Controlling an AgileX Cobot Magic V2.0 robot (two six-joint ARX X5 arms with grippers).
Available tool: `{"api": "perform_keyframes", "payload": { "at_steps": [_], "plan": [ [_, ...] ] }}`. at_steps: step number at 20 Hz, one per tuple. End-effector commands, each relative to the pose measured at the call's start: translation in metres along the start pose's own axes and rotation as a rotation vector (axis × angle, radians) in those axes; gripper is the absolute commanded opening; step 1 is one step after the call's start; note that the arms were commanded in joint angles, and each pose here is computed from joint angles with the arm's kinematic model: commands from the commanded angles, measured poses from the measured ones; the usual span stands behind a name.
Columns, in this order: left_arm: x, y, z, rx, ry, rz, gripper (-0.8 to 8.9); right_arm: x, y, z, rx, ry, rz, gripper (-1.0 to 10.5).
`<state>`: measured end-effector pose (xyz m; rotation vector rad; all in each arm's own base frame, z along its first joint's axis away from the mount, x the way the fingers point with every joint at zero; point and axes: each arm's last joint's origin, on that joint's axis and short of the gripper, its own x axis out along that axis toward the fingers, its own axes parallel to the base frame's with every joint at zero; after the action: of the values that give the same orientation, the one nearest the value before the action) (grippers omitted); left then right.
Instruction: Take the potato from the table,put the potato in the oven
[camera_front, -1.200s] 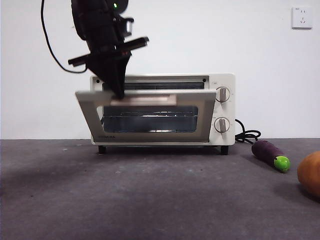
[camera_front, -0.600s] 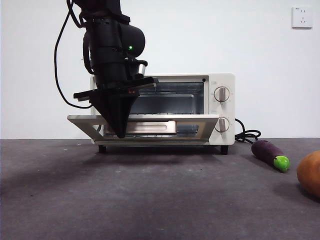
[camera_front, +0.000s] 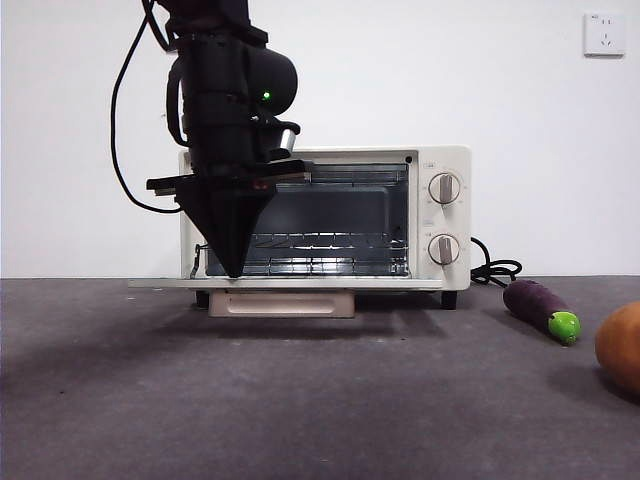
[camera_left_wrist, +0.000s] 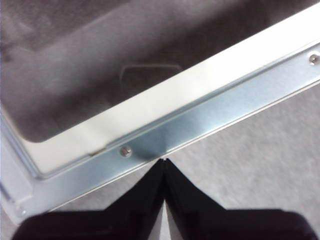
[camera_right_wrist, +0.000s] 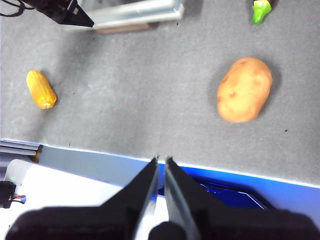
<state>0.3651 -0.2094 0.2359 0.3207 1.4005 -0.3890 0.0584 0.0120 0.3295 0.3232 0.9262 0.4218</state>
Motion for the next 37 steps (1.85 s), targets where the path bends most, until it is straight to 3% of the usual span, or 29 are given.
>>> {"api": "perform_keyframes", "payload": {
  "at_steps": [1,7,11,14,16,19,23,29,37],
  "plan": [
    [0.006,-0.01,-0.001,0.042,0.037,0.0,-0.06,-0.002,0.001,-0.002,-0.013,0.007,-0.001,0.3],
    [-0.01,-0.031,-0.014,0.147,0.08,-0.012,-0.06,-0.002,0.001,-0.001,-0.015,0.003,0.001,0.3],
    [-0.065,-0.049,-0.034,0.22,-0.038,-0.031,-0.06,0.001,0.0,0.01,-0.066,-0.052,0.003,0.3],
    [-0.122,-0.055,-0.061,0.251,-0.191,-0.05,-0.06,0.006,-0.002,0.021,-0.077,-0.076,0.006,0.3],
    [-0.159,-0.052,-0.084,0.258,-0.297,-0.062,-0.06,0.013,-0.006,0.026,-0.017,-0.02,0.003,0.3],
    [-0.205,-0.043,-0.12,0.258,-0.434,-0.075,-0.06,0.029,-0.015,0.035,0.076,0.099,-0.005,1.6],
    [-0.253,-0.03,-0.171,0.235,-0.606,-0.096,-0.06,0.052,-0.027,0.05,0.143,0.227,-0.029,1.7],
    [-0.291,-0.015,-0.229,0.193,-0.775,-0.13,-0.06,0.095,-0.032,0.067,0.109,0.361,-0.18,4.8],
    [-0.31,-0.005,-0.269,0.184,-0.883,-0.138,-0.06,0.146,-0.026,0.079,0.09,0.41,-0.297,4.8]
  ]
}}
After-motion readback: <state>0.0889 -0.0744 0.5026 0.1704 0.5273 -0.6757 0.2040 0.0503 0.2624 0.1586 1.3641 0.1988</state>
